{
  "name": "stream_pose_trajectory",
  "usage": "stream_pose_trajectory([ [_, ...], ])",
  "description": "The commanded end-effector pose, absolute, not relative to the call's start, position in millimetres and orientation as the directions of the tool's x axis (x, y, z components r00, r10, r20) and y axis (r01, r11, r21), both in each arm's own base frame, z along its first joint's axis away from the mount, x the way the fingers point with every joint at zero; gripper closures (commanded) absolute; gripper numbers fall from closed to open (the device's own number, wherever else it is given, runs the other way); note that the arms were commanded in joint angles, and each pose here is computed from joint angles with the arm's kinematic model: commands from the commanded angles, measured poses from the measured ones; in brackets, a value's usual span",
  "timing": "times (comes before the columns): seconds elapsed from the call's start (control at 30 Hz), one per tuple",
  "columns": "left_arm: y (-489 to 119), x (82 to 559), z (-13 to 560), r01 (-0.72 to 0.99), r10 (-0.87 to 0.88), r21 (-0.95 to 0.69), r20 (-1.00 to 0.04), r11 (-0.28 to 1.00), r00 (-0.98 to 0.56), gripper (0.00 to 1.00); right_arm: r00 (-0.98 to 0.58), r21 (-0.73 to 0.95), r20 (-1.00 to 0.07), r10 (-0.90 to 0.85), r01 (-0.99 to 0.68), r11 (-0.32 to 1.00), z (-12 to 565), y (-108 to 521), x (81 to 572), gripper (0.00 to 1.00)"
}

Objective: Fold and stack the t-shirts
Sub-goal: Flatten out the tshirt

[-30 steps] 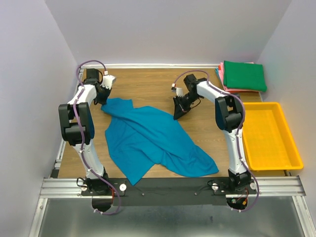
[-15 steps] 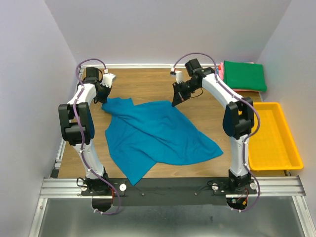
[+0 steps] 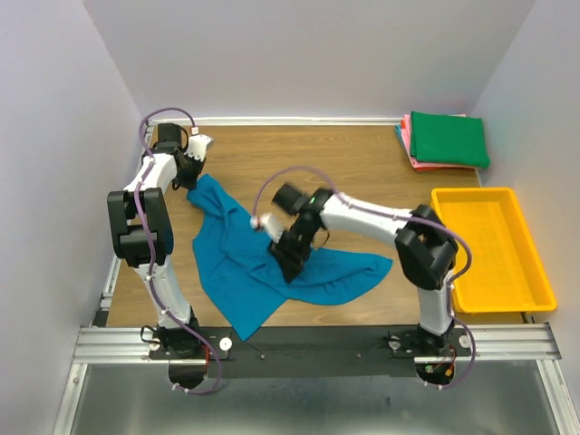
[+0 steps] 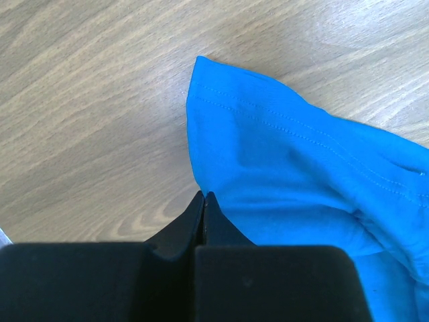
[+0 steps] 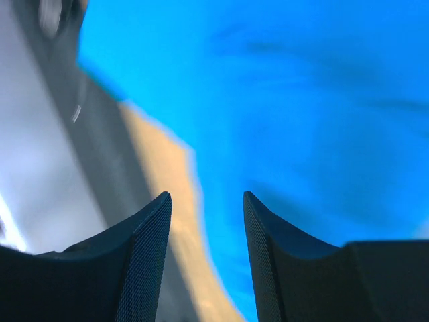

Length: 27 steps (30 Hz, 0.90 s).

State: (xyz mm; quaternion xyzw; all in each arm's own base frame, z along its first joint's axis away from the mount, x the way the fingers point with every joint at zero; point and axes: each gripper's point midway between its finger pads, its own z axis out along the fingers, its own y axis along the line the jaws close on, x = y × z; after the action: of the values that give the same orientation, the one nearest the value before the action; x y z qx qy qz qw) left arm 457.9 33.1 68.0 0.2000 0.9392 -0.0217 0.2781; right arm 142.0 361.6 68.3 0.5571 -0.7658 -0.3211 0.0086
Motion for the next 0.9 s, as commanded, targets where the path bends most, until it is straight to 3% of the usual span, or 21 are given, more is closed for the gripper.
stream_pose_trajectory([
  [0.0,30,455,60,0.396,0.358,0.043,-0.526,0.917,-0.771,1.0,-0.49,0.409,-0.511,-0.707,-0.861,0.301,125,356,238,0.46],
  [0.1,28,454,58,0.399,0.354,0.03,-0.524,0.917,-0.775,1.0,-0.538,0.373,-0.508,-0.673,-0.842,0.391,122,352,274,0.47],
  [0.3,29,454,59,0.4,0.357,0.034,-0.524,0.916,-0.773,1.0,-0.568,0.36,-0.458,-0.684,-0.822,0.441,91,352,292,0.45],
  [0.47,29,454,60,0.401,0.359,0.037,-0.525,0.916,-0.772,1.0,-0.581,0.37,-0.397,-0.711,-0.81,0.455,63,348,289,0.33],
  [0.7,29,453,55,0.401,0.357,0.03,-0.52,0.916,-0.776,1.0,-0.589,0.366,-0.314,-0.744,-0.798,0.478,30,333,280,0.31],
  [0.87,27,454,55,0.4,0.352,0.022,-0.522,0.916,-0.777,1.0,-0.606,0.461,-0.308,-0.734,-0.77,0.442,28,344,269,0.3],
])
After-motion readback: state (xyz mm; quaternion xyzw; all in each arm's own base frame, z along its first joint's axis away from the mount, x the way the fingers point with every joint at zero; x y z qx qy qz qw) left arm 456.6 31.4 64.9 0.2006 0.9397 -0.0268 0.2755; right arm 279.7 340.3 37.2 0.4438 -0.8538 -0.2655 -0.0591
